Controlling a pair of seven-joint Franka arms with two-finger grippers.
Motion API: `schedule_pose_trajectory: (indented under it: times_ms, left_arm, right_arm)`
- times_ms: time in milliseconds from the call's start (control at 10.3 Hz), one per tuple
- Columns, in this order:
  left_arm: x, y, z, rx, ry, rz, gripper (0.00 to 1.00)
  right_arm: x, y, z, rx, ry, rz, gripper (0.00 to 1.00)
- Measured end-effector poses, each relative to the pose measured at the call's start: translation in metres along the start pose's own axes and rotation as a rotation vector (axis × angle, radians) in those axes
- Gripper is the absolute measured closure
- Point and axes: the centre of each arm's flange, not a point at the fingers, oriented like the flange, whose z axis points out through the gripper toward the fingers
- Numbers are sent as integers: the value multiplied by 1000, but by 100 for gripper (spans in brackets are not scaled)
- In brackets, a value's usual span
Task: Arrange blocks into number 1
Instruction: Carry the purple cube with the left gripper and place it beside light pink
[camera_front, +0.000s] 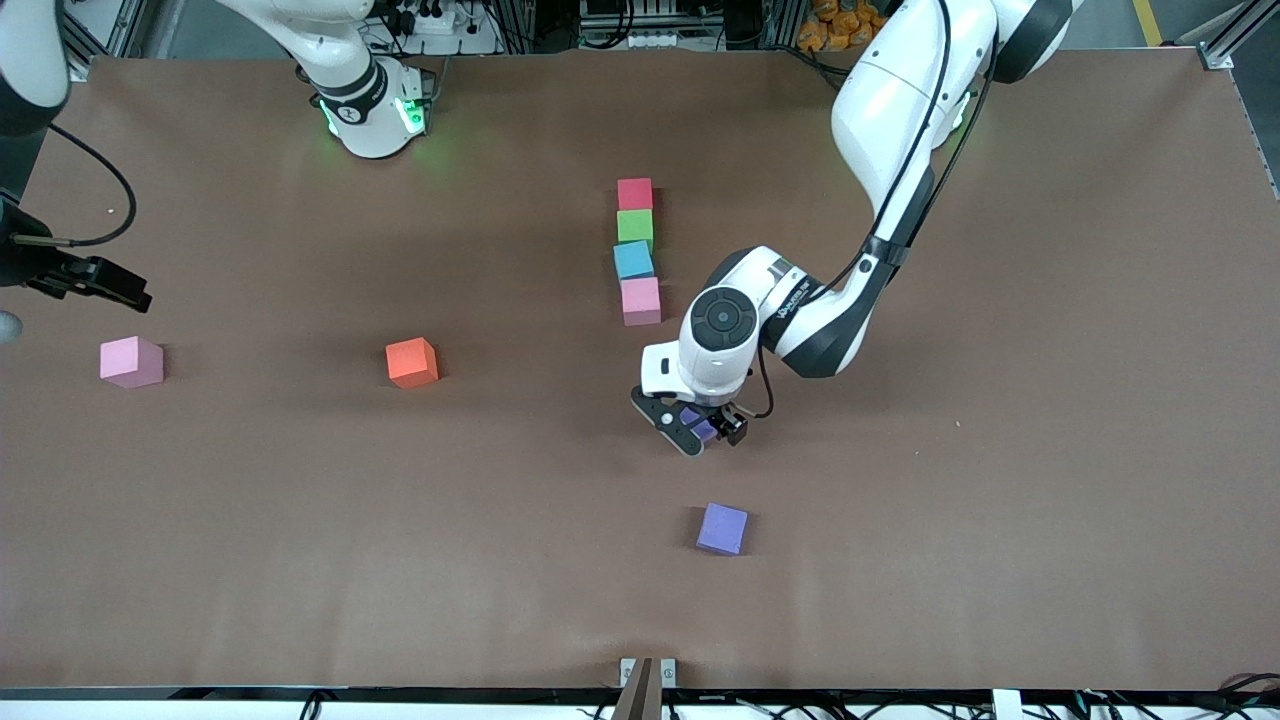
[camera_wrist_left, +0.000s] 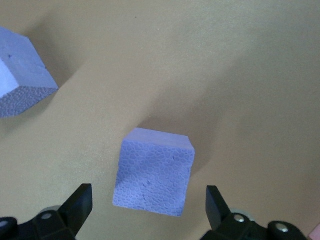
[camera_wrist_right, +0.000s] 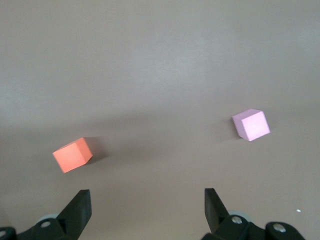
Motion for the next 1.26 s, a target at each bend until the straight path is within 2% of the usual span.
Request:
schedule_pose_trajectory:
  times_ms: [485,776,1067,1261]
  left_arm:
    - [1,2,16,-2,22,14,0]
    - [0,4,30,-6,24,-7,0]
    - [1,11,40,-9,27,-26,1]
    - [1,12,40,-9,30,-41,10]
  right_arm:
    - [-19,1,-24,93,2,1,0]
    - [-41,-28,-53,95,27,-62,0]
    - [-47,-44,-66,93,52,-92,0]
    - [-46,-42,-71,94,68,-90,0]
